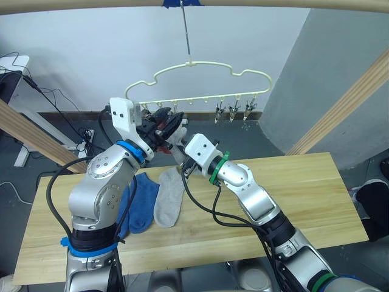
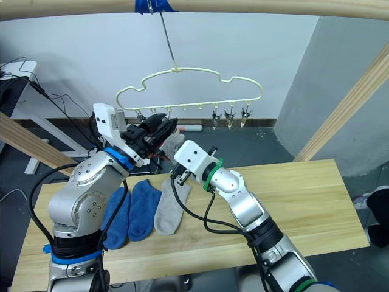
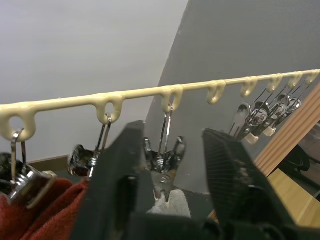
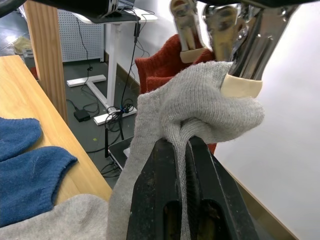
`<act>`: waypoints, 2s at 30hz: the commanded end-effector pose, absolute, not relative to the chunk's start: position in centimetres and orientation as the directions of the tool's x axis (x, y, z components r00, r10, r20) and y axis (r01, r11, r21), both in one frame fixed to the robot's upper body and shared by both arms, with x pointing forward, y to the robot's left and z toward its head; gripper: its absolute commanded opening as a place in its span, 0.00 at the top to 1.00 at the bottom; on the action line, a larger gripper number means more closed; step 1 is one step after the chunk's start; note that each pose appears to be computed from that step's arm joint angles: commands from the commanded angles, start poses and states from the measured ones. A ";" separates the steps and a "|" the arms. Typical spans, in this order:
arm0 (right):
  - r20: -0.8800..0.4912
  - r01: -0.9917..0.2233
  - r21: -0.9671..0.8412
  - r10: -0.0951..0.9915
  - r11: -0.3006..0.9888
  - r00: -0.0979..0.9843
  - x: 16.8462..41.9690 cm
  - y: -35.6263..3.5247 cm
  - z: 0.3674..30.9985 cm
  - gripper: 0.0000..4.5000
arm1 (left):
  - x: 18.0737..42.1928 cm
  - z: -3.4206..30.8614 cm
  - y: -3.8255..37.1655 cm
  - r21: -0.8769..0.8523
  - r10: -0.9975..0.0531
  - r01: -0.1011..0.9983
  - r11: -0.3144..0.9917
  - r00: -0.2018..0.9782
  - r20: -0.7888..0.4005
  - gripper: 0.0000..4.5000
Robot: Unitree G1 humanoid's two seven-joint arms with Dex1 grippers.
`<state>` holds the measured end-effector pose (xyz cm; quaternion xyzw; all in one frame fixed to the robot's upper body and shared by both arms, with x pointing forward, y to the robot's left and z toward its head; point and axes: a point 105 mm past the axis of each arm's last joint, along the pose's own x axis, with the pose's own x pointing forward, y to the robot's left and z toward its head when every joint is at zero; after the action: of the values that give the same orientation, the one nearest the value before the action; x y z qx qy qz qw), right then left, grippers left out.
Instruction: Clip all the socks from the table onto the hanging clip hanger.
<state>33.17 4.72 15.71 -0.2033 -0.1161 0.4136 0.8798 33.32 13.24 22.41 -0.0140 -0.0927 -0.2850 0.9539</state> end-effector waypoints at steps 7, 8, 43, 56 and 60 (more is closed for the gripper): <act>0.052 -0.712 -0.401 0.790 0.576 0.610 32.8 5.2 16.3 0.82 | 32.2 22.9 13.3 0.102 -0.548 0.539 0.836 0.813 0.199 0.38; 0.036 -0.711 -0.411 0.790 0.570 0.613 32.8 5.1 16.0 0.75 | 32.1 22.8 13.4 0.106 -0.548 0.538 0.837 0.814 0.196 0.38; 0.177 -0.556 -0.286 0.613 0.780 0.770 29.7 -5.8 22.2 0.59 | 25.5 20.9 13.8 0.357 -0.894 0.840 0.408 0.447 -0.031 0.38; 0.155 -0.492 -0.203 0.524 0.846 0.837 32.1 -5.5 21.9 0.59 | 25.9 20.8 12.8 0.377 -0.889 0.822 0.427 0.458 0.009 0.38; 0.151 -0.486 -0.178 0.512 0.856 0.846 32.9 -5.2 21.9 0.59 | 26.0 20.7 12.6 0.383 -0.892 0.822 0.421 0.452 0.009 0.38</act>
<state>32.98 -5.32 20.95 -0.0721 -0.0791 0.2632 0.9588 26.34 13.03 19.91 0.1534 -0.0817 -0.5082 0.8436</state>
